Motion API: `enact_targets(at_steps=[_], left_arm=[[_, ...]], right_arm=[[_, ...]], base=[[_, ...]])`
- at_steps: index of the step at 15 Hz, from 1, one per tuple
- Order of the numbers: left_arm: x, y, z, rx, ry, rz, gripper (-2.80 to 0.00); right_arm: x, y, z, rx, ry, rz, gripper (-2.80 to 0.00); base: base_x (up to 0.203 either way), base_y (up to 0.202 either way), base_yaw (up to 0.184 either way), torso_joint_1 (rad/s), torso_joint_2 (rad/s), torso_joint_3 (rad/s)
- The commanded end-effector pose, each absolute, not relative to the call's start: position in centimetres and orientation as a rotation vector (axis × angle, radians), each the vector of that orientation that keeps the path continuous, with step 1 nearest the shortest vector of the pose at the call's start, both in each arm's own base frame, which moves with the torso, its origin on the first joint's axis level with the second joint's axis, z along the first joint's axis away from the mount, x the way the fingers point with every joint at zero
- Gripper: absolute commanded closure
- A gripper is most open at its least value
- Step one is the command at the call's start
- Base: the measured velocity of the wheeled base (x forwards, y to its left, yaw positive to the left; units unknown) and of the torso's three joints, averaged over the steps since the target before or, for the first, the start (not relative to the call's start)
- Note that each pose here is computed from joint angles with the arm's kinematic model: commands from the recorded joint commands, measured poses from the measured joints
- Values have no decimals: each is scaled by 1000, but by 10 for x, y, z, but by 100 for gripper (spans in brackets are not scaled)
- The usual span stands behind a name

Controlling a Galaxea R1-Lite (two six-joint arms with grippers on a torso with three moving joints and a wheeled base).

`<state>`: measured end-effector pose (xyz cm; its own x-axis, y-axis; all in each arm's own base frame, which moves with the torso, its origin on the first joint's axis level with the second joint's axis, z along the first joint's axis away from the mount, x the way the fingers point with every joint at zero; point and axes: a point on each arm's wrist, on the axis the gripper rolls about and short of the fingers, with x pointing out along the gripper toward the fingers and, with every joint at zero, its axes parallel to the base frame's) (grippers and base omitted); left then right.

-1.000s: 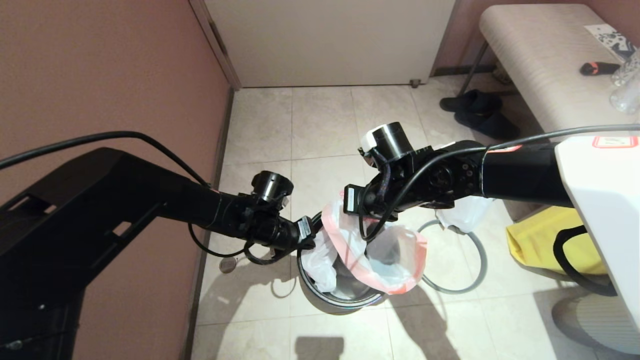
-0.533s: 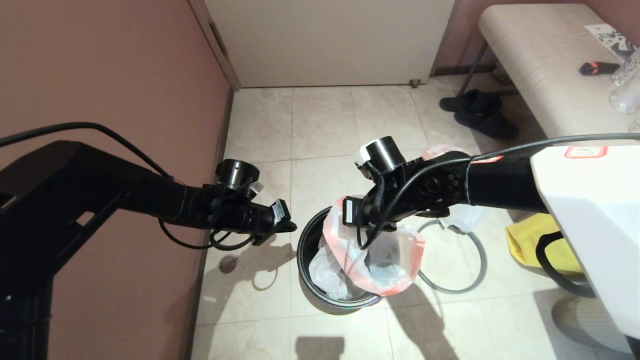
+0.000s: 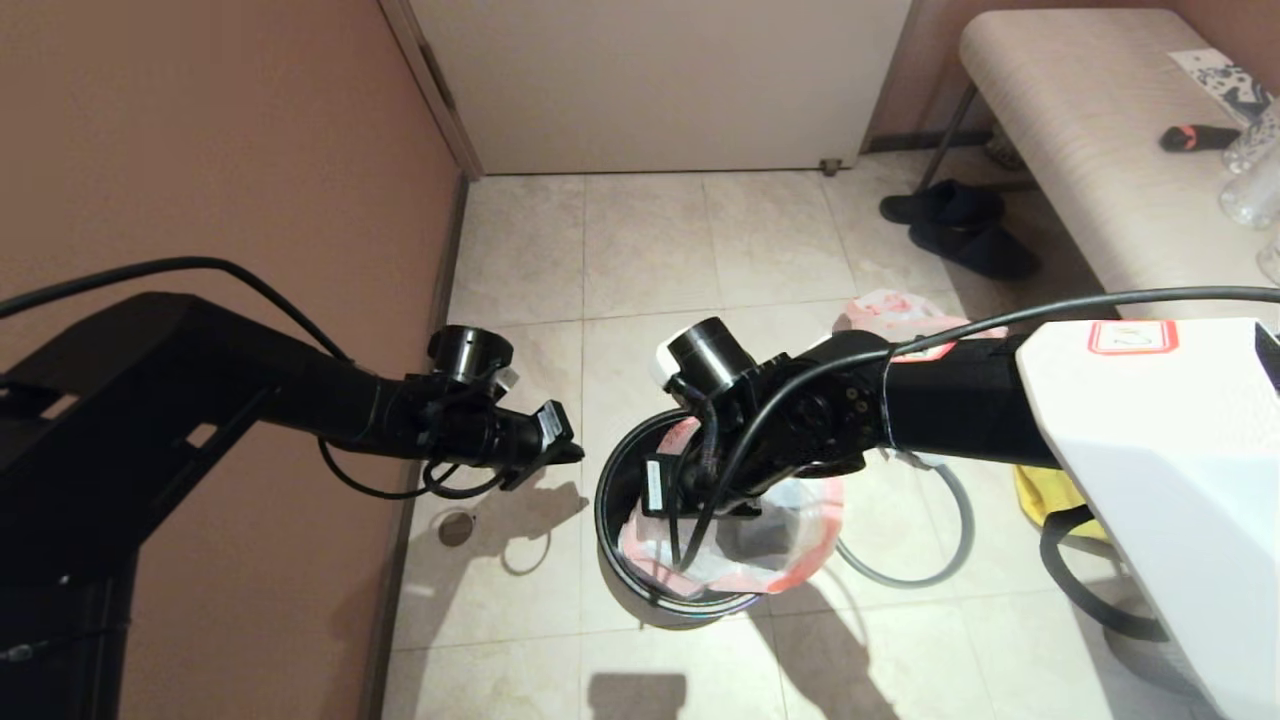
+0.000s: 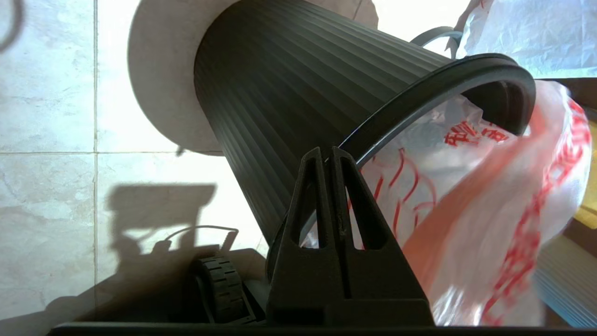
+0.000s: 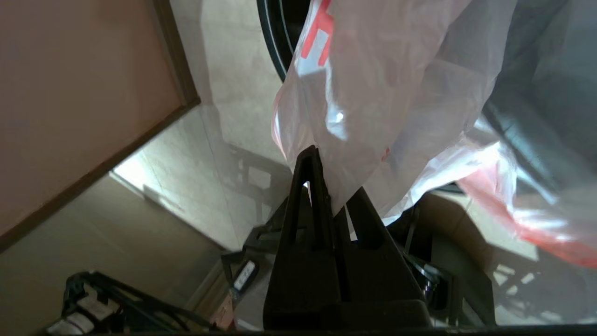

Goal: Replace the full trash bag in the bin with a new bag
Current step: Put the new garbage bag on the trash can

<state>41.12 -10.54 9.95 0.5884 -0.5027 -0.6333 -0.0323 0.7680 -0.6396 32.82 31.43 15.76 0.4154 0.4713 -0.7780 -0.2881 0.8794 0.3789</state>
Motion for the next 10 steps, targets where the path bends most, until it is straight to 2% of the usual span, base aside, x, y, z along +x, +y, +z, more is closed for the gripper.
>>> enact_targets(at_steps=[1,10], left_arm=[[412,-105,97,-661,918,-294,0],[414,-106,96,-657,910,-285,0]], right_arm=[[316,326,154,178,1072,516,0],[298,356,116,93,1157,550,0]], base=[[0,0,0,0,0,0],[0,0,0,0,0,0]])
